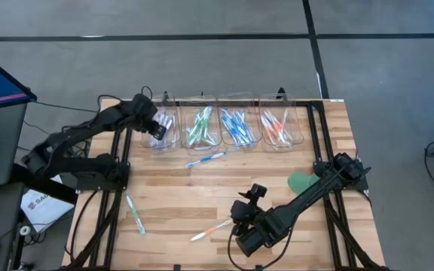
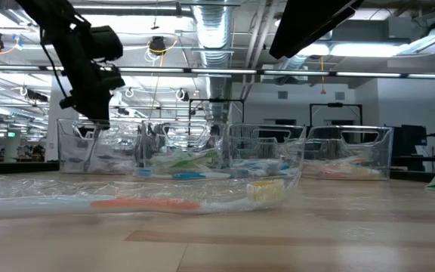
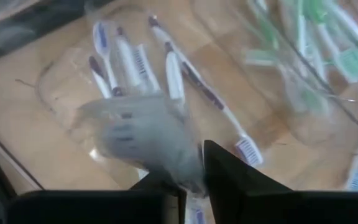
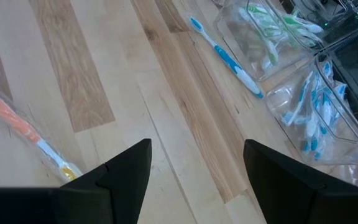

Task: Pick & Place Toothbrushes
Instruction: Put the purple toothbrush into the left transparent bin, then put the orange toothbrush into the right transparent bin

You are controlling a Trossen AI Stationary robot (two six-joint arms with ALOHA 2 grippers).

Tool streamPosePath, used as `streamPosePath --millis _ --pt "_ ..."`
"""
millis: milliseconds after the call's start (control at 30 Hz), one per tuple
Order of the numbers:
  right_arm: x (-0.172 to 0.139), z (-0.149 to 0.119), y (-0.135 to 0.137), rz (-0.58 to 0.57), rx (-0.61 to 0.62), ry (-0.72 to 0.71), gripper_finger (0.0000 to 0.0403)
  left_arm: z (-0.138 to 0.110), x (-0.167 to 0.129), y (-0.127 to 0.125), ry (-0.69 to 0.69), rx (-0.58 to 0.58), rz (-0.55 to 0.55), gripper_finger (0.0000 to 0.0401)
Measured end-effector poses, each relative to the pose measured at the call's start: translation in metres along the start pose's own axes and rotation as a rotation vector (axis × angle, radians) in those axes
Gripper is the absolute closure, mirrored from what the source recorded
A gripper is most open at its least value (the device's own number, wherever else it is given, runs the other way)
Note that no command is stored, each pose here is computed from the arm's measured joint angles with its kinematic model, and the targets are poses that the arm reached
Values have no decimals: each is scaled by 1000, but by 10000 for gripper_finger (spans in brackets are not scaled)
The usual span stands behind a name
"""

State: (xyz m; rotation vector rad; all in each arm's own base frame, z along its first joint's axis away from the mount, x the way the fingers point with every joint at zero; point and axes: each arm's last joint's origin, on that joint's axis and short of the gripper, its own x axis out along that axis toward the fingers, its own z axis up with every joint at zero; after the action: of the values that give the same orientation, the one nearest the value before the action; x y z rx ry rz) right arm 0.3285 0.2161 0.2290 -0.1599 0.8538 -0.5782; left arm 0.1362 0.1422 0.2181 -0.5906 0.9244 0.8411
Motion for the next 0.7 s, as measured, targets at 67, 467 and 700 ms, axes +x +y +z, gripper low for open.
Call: streamPosePath --millis 67,467,700 --pt "-1 0 0 1 4 -1 154 0 3 1 15 -5 7 349" --pt "-2 -1 1 2 -1 -1 154 -1 -13 1 -60 -48 -21 293" --pt "-1 -1 0 1 0 0 154 -5 -35 2 -163 -49 -45 294"
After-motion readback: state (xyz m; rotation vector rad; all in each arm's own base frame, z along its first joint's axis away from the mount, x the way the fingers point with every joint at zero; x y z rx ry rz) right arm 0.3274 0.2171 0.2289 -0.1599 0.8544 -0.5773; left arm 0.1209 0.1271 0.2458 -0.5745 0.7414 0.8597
